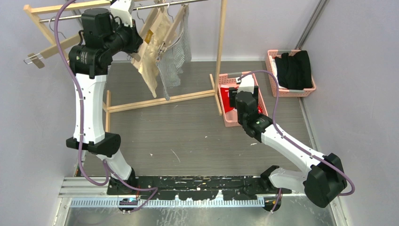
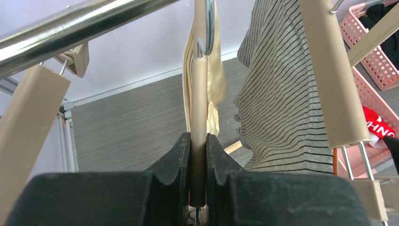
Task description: Remove the underwear clipped to the hanger
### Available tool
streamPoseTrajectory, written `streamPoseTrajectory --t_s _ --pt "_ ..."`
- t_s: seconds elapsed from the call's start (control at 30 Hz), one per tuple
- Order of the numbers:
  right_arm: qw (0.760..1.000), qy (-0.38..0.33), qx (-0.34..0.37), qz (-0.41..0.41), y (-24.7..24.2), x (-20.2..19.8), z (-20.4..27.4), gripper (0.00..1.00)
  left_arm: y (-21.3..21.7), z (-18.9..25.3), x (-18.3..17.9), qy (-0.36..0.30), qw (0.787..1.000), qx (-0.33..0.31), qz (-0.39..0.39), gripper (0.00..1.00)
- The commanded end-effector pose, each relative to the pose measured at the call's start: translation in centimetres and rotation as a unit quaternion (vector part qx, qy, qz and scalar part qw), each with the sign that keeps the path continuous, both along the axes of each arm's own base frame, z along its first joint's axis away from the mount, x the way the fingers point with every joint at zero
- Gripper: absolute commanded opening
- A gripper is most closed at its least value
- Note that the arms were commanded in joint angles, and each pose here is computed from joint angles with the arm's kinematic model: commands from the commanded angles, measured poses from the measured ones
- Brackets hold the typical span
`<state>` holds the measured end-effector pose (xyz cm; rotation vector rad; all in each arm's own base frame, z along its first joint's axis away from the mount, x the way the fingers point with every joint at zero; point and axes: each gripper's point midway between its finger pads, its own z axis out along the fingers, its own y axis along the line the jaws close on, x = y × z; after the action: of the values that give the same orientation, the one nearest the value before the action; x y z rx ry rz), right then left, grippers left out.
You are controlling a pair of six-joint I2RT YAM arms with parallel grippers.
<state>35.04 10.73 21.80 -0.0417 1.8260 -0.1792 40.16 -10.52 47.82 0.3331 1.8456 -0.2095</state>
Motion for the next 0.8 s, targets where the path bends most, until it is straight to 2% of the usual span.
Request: streamPoseTrajectory --t_s 0.0,0.17,0.33,0.57,0.77 --pt "1.0 -0.027 0.009 -0.006 0.2 0.5 1.4 0.71 0.2 3.6 0.0 -0.07 0.998 -0.009 0.007 0.05" --pt "1.0 -0.022 0.007 -0.006 0.3 0.5 1.0 0.71 0.4 4.9 -0.1 -0.108 0.994 -0.021 0.012 0.03" --pt "1.0 -0.014 0.0 -0.001 0.6 0.7 0.6 0.71 1.1 8.0 -1.3 -0.18 0.983 -0.036 0.026 0.01" --pt "1.0 -0.007 -0.001 0.008 1.1 1.0 0.0 0.71 1.9 9.8 -2.2 -0.233 0.971 -0.037 0.038 0.02" --pt "1.0 -0.007 -0.002 0.007 1.0 0.9 0.0 0.71 2.1 8.2 -2.7 -0.22 0.974 -0.031 0.04 0.02"
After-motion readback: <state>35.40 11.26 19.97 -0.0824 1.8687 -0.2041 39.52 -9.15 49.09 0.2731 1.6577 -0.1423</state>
